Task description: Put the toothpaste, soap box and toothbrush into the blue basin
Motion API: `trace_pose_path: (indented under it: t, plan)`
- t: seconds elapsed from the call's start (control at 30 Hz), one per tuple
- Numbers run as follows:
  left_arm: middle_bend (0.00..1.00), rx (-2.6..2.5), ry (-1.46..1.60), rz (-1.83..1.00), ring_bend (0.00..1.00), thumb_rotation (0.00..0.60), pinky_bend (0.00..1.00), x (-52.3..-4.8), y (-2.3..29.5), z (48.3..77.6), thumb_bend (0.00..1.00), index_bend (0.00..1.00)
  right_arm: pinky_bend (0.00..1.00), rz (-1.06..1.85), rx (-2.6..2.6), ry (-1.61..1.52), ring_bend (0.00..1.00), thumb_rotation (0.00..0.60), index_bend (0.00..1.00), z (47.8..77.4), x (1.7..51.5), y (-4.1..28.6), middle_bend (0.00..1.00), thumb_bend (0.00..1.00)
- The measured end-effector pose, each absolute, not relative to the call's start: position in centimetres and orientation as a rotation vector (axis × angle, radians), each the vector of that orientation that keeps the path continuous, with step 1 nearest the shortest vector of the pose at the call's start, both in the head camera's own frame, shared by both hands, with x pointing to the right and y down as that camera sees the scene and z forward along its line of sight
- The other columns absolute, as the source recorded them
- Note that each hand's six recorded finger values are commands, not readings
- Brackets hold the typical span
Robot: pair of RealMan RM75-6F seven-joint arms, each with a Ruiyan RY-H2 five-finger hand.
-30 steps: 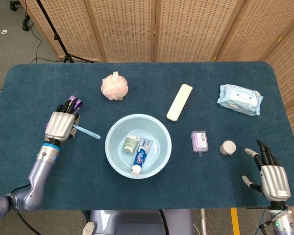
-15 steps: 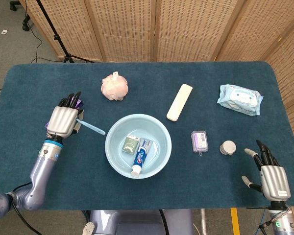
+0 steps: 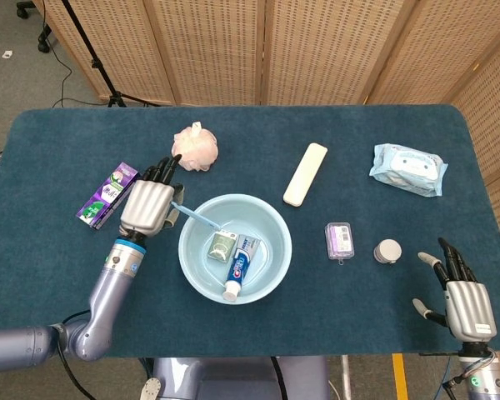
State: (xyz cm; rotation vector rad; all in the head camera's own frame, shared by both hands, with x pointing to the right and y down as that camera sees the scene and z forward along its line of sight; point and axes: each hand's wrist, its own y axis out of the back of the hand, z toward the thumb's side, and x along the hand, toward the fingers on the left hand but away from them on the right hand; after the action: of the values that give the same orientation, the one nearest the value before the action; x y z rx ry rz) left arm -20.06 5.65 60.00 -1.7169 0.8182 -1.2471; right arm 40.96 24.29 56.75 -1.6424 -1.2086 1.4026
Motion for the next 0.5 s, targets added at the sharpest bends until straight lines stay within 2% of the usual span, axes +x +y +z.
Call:
trace_pose_path:
  t: [0.33, 0.4, 0.5]
  plan:
    - [0.0, -1.803, 0.777, -1.141, 0.02, 0.6, 0.17, -14.1, 8.1, 59.2, 0.39, 0.68, 0.21, 1.397, -1.648, -1.236, 0.0, 0.6, 0.21, 56.4, 41.5, 24.1, 0.0, 0.2]
    - [0.0, -1.821, 0.754, -1.13, 0.02, 0.6, 0.17, -13.1, 8.9, 59.3, 0.38, 0.65, 0.21, 1.395, -1.648, -1.241, 0.0, 0.6, 0.21, 56.3, 41.6, 24.1, 0.0, 0.2]
    - [0.0, -1.831, 0.72, -1.129, 0.02, 0.6, 0.17, -12.3, 9.7, 59.4, 0.36, 0.53, 0.21, 1.394, -1.649, -1.245, 0.0, 0.6, 0.21, 56.2, 41.7, 24.0, 0.0, 0.2]
